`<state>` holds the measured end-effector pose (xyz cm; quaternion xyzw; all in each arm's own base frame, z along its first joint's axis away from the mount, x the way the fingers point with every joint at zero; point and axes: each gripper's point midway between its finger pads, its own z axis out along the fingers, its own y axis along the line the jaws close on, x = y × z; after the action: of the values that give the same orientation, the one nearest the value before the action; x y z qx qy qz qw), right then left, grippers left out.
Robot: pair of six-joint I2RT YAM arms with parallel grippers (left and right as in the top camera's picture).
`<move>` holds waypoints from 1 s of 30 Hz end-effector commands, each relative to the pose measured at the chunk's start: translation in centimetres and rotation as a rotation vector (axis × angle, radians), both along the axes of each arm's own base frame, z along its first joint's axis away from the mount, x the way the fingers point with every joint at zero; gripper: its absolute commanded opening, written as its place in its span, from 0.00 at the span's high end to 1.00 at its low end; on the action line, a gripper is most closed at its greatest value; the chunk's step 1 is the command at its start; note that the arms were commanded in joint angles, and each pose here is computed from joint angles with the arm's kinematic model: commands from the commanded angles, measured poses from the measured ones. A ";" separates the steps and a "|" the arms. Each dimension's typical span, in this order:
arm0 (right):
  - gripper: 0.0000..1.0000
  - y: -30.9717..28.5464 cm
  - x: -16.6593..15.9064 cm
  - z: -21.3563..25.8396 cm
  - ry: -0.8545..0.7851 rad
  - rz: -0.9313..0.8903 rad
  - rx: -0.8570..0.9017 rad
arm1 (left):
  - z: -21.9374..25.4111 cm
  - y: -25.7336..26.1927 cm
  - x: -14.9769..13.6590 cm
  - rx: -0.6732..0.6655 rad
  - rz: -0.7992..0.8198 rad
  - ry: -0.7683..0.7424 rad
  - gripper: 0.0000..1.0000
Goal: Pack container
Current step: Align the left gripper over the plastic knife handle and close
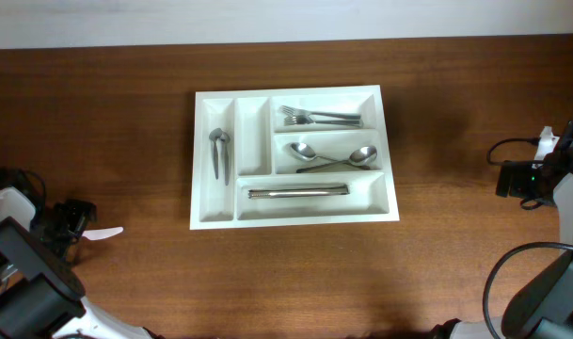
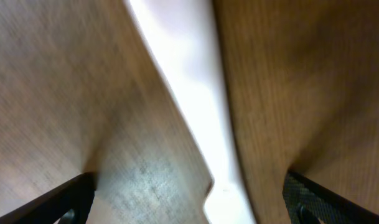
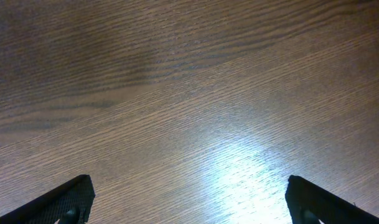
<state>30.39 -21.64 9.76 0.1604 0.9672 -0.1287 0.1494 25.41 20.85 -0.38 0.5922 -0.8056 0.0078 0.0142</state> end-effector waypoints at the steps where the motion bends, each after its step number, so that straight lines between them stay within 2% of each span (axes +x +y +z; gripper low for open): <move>1: 0.01 -0.1 -0.1 0.0 0.000 -0.014 -0.005 | -0.4 0.3 -0.2 -0.010 0.019 0.042 0.01; 6: 0.01 -0.1 -0.1 0.0 0.000 -0.014 -0.005 | 0.6 1.1 0.7 0.007 0.019 0.021 0.01; 30: 0.01 -0.1 -0.1 0.0 0.000 -0.014 -0.005 | 0.5 1.8 0.4 0.045 0.017 0.039 0.01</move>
<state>30.39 -21.64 9.76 0.1604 0.9672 -0.1287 0.1494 25.66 22.00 0.24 0.5946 -0.8037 -0.0129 0.0200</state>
